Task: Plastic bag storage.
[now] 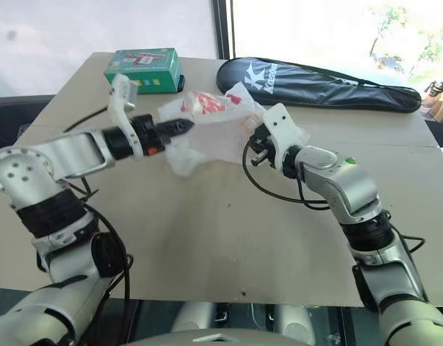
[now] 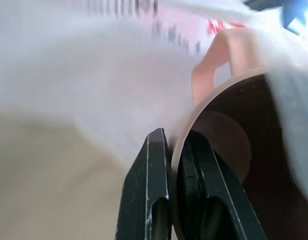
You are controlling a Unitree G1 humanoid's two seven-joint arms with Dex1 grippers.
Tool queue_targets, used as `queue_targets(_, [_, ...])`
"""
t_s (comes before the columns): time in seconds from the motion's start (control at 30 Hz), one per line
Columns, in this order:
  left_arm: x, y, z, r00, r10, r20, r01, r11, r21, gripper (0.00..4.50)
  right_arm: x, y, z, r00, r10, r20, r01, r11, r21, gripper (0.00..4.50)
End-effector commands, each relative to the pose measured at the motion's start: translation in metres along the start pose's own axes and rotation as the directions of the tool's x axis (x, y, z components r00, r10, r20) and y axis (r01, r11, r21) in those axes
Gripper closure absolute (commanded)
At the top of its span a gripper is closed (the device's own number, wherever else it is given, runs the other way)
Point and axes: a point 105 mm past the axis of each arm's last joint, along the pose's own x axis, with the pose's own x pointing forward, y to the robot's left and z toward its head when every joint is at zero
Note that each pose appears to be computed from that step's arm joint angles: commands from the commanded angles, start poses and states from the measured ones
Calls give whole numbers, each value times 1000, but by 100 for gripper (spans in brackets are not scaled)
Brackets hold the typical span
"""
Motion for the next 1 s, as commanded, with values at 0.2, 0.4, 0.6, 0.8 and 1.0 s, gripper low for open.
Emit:
queue_targets(0.2, [-15,-52,26,956,-284,72,282,959,30,450,69,23,34,982,109,153,-103,994,-44,365])
queue_targets(0.4, [-24,-39,29,979,-164,124,173,983,-59,450,43,-7,36,981,43,187,-28,996,-83,99])
queue_targets(0.6, [-22,-13,19,992,8,125,8,992,-129,450,-40,7,51,947,231,224,-211,971,-110,10])
queue_targets(0.8, [-11,0,19,985,93,147,-69,985,-159,450,-106,35,77,878,361,313,-337,932,-131,10])
queue_targets(1.0, [-4,-23,28,986,15,166,-1,996,-88,450,-121,2,67,935,262,238,-243,964,-108,10])
